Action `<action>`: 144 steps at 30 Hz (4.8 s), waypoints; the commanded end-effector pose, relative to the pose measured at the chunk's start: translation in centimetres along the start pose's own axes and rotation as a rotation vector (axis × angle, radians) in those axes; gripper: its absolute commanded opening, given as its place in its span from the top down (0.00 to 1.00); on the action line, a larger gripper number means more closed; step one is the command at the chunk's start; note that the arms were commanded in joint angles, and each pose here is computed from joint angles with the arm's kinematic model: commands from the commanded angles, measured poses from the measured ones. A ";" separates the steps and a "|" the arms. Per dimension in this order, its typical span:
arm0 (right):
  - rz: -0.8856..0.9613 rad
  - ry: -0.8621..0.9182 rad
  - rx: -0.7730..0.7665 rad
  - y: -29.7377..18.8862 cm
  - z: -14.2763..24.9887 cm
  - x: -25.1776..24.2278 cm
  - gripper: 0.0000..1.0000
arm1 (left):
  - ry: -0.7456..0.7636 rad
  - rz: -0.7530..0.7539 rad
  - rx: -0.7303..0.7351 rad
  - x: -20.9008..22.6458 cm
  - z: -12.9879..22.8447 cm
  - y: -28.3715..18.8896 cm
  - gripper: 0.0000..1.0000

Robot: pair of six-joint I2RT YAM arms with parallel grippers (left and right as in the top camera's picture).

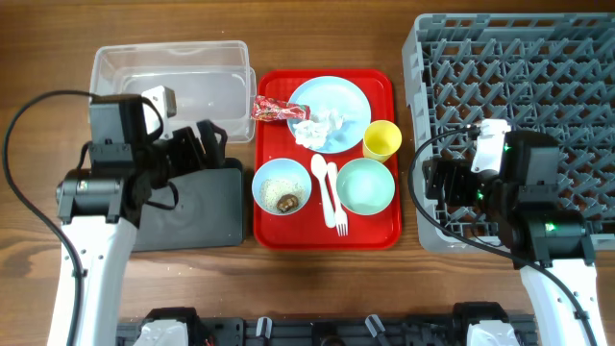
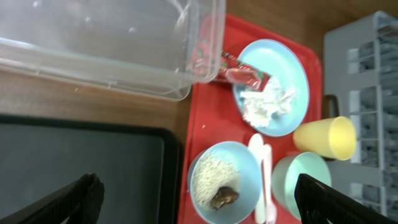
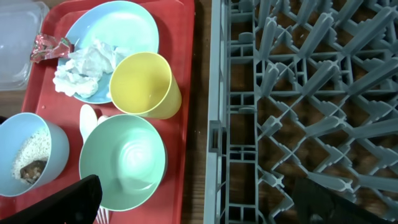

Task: Sort waste into correct bins and load items into the dishwasher rack
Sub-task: 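Reach the left gripper to the blue plate and grasp the white tissue, then carry the tissue left and drop it into the clear bin, then return the left gripper to the plate and grasp the red wrapper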

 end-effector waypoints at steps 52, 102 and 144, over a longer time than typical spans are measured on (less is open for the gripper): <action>-0.010 0.019 -0.015 -0.5 -0.5 0.3 0.00 | 0.567 0.168 0.138 -14.8 0.2 27.2 0.96; -0.007 0.019 -0.005 -0.5 -0.3 0.3 0.00 | 0.815 0.124 -0.023 -9.8 -6.8 16.2 0.12; -0.005 0.018 -0.002 -0.5 -0.3 0.2 0.00 | 0.861 0.059 0.139 -8.8 -1.8 27.9 0.38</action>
Point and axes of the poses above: each gripper's point midway between its finger pads, its own y axis out along the fingers, its own x axis along the line the jaws close on, z = x × y, the point moved 9 cm from there along -y, back along the fingers, and after that the axes turned 14 degrees about y, right-handed, at the moved point
